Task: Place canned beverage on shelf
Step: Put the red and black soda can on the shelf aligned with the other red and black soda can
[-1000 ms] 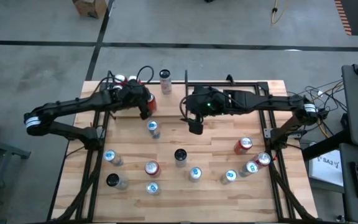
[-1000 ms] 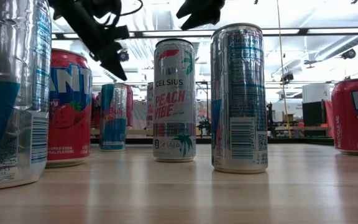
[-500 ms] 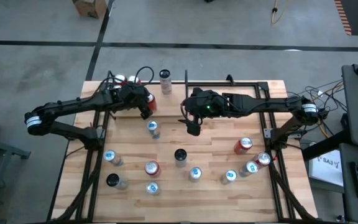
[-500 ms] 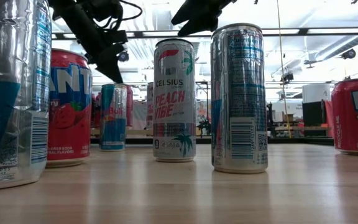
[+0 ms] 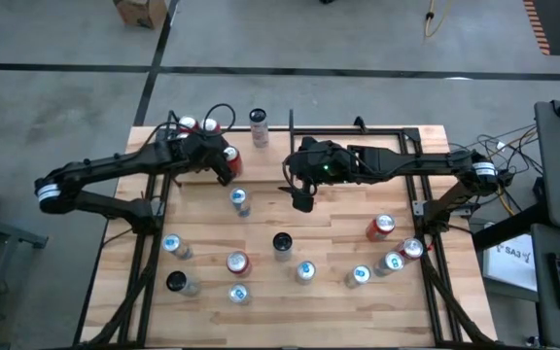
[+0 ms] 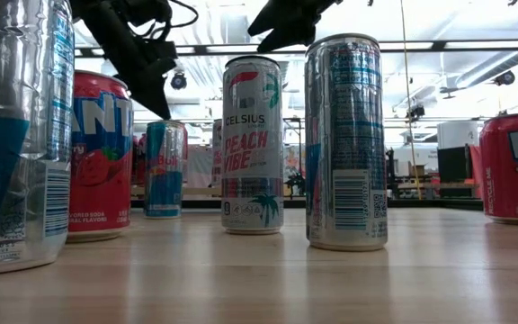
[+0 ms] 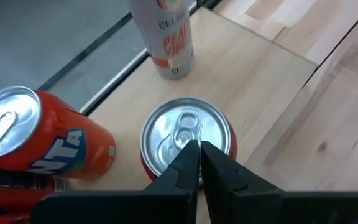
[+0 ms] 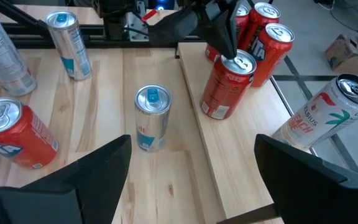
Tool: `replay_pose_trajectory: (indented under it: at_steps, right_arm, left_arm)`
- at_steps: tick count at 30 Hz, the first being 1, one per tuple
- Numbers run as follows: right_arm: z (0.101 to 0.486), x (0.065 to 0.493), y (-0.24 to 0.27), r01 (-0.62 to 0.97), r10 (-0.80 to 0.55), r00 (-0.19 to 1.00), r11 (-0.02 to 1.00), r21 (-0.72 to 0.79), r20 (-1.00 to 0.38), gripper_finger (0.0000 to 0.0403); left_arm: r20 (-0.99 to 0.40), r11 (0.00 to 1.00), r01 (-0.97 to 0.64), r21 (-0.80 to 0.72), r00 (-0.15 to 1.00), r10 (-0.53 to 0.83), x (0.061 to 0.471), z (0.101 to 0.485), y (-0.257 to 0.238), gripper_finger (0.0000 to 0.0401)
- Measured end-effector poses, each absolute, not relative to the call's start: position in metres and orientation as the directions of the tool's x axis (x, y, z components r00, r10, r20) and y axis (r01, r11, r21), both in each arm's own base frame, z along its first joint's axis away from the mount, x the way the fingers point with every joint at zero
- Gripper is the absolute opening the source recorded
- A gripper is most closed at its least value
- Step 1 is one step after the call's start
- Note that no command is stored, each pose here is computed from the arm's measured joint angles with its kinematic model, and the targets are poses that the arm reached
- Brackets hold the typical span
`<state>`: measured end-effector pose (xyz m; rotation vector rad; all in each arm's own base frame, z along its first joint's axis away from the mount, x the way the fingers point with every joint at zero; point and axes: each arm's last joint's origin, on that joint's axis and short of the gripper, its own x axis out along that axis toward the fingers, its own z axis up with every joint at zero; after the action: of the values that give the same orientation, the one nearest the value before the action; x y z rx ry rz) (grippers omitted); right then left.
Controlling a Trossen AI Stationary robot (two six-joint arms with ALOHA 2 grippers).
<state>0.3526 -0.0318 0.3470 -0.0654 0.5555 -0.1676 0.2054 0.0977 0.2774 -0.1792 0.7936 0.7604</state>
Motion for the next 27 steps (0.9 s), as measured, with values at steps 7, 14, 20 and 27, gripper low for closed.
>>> replay_pose_trajectory:
  at_steps: [7, 14, 20, 27]
  right_arm:
    - [0.347, 0.353, -0.032, 0.145, -0.176, 0.836, 0.984, -0.1, -0.519, 0.0324]
    - [0.347, 0.353, -0.032, 0.149, -0.176, 0.836, 0.984, -0.093, -0.52, 0.0324]
    - [0.347, 0.353, -0.032, 0.152, -0.176, 0.836, 0.984, -0.088, -0.52, 0.0324]
    - [0.346, 0.353, -0.032, 0.152, -0.176, 0.835, 0.984, -0.088, -0.521, 0.0324]
  left_arm:
    - [-0.643, 0.698, -0.681, 0.22, 0.437, 0.629, 0.203, 0.284, 0.099, 0.0]
    - [-0.648, 0.708, -0.598, 0.376, 0.376, 0.662, 0.207, 0.278, 0.103, 0.0]
    - [-0.694, 0.709, -0.6, 0.371, 0.328, 0.641, 0.203, 0.272, 0.102, 0.0]
    - [-0.719, 0.684, -0.647, 0.338, 0.291, 0.631, 0.198, 0.27, 0.099, 0.0]
